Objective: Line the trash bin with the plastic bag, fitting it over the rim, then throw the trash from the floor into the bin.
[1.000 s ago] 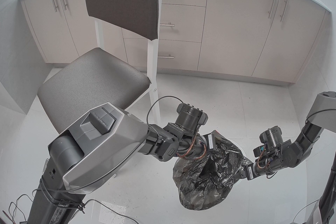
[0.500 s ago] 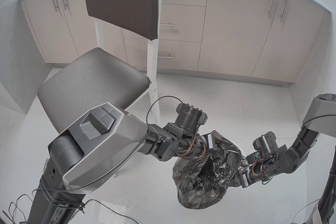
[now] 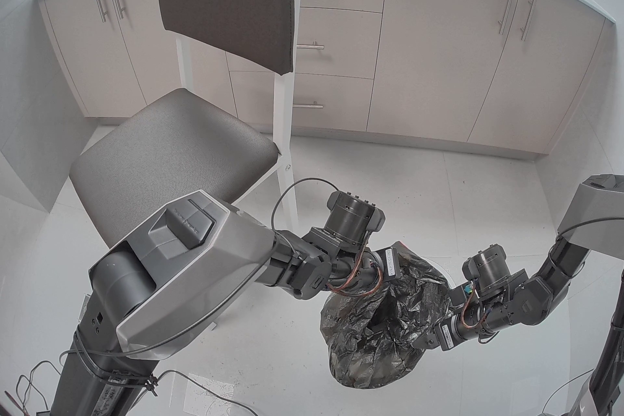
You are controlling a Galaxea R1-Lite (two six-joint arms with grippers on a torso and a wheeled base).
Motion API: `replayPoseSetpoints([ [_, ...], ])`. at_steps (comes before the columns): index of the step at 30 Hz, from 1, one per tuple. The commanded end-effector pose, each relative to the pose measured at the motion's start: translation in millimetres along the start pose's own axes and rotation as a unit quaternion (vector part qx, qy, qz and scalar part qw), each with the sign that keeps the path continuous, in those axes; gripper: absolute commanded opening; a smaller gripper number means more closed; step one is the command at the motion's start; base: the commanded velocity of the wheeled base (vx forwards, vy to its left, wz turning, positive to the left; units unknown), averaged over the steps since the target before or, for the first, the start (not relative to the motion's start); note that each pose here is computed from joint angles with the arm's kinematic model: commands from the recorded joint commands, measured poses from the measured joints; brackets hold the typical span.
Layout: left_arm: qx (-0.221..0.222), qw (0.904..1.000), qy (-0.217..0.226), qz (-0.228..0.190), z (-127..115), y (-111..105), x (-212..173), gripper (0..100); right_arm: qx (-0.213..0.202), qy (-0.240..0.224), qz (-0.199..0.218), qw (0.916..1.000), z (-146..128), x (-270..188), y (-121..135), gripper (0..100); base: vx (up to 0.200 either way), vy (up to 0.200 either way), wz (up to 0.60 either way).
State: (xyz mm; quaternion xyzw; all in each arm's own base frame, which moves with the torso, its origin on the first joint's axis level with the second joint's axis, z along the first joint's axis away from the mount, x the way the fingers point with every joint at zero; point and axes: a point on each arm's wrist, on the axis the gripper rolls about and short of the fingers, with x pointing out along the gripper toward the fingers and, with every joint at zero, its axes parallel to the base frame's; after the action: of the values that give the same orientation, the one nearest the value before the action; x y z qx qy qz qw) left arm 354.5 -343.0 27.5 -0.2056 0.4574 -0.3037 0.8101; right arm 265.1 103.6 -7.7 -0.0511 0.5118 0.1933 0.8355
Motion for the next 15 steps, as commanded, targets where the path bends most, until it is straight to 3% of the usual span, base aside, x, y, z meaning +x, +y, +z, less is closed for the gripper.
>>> replayPoseSetpoints([
  [1,0.000,1.0000,-0.001,0.000,0.5,0.3,0.0,0,-0.001,-0.001,0.000,1.0000,1.0,12.9,1.1,100,0.000,0.000,0.00],
  [13,-0.001,1.0000,0.001,0.001,-0.2,1.2,1.0,0,0.014,-0.065,-0.028,0.9974,5.4,40.0,-4.4,100,0.000,0.000,0.00],
  [14,-0.001,1.0000,0.000,0.001,-0.2,1.2,1.0,0,0.014,-0.065,-0.028,0.9974,5.1,39.9,-4.9,0,0.000,0.000,0.00],
  [15,-0.001,1.0000,0.000,0.001,-0.2,1.2,1.0,0,0.015,-0.064,-0.028,0.9974,4.3,39.0,-4.8,0,0.000,0.000,0.00],
])
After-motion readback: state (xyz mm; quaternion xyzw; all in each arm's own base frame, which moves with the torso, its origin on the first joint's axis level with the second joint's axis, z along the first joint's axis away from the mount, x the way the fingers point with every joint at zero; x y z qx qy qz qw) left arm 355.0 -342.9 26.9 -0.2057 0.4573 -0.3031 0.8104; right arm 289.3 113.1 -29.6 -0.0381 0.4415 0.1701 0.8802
